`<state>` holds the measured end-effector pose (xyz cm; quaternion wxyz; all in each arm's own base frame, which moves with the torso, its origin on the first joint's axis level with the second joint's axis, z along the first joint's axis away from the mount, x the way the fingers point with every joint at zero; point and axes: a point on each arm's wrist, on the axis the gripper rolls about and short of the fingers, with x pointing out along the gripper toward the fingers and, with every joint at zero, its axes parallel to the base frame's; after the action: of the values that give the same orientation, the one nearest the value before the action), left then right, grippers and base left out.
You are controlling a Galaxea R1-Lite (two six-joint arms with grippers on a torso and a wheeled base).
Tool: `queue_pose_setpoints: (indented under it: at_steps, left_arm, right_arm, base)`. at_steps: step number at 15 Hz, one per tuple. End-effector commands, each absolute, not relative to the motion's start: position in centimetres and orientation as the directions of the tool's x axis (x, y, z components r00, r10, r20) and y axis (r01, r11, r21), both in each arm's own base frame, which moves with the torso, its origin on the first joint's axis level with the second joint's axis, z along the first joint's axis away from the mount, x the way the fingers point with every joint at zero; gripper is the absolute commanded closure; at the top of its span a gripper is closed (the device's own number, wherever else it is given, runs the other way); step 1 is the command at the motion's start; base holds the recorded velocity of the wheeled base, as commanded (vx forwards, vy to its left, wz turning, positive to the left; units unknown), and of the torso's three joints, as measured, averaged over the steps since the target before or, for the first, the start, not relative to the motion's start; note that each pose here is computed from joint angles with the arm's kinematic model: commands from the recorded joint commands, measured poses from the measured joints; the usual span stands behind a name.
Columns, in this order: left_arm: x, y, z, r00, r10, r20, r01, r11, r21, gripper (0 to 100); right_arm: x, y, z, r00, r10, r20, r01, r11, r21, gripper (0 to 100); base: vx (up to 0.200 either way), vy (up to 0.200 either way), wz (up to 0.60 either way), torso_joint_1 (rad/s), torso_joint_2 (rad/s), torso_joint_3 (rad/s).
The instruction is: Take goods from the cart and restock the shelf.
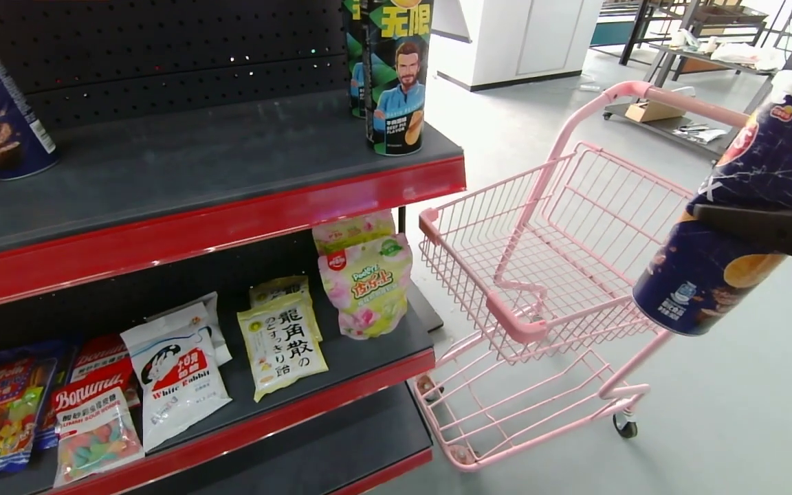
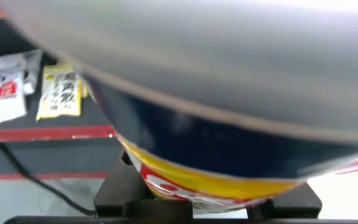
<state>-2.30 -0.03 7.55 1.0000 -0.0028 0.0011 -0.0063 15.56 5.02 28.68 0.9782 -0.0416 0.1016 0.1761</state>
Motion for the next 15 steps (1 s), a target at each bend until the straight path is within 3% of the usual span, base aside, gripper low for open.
queue_pose_setpoints:
  at_steps: [1,8,15]
  left_arm:
    - [-2.3,0.0,7.5,1.000,-0.012,-0.003,0.012,1.000,-0.006,0]
    - [-2.3,0.0,7.5,1.000,-0.012,-0.003,0.012,1.000,-0.006,0]
    - [-2.3,0.0,7.5,1.000,-0.012,-0.003,0.012,1.000,-0.006,0]
  right_arm:
    - [14.9,5.5,28.5,0.894,0.393,-0.213,-0.413,0.909,-0.057,100]
    - [16.1,7.5,26.1,0.824,0.471,-0.315,-0.530,0.837,-0.135,100]
    - [15.3,8.4,25.9,0.790,0.523,-0.318,-0.584,0.800,-0.136,100]
  base:
    - [0.000,0.000,0.00,0.000,0.00,0.000]
    - [0.000,0.000,0.00,0.000,0.00,0.000]
    - [0.000,0.000,0.00,0.106,-0.42,-0.309]
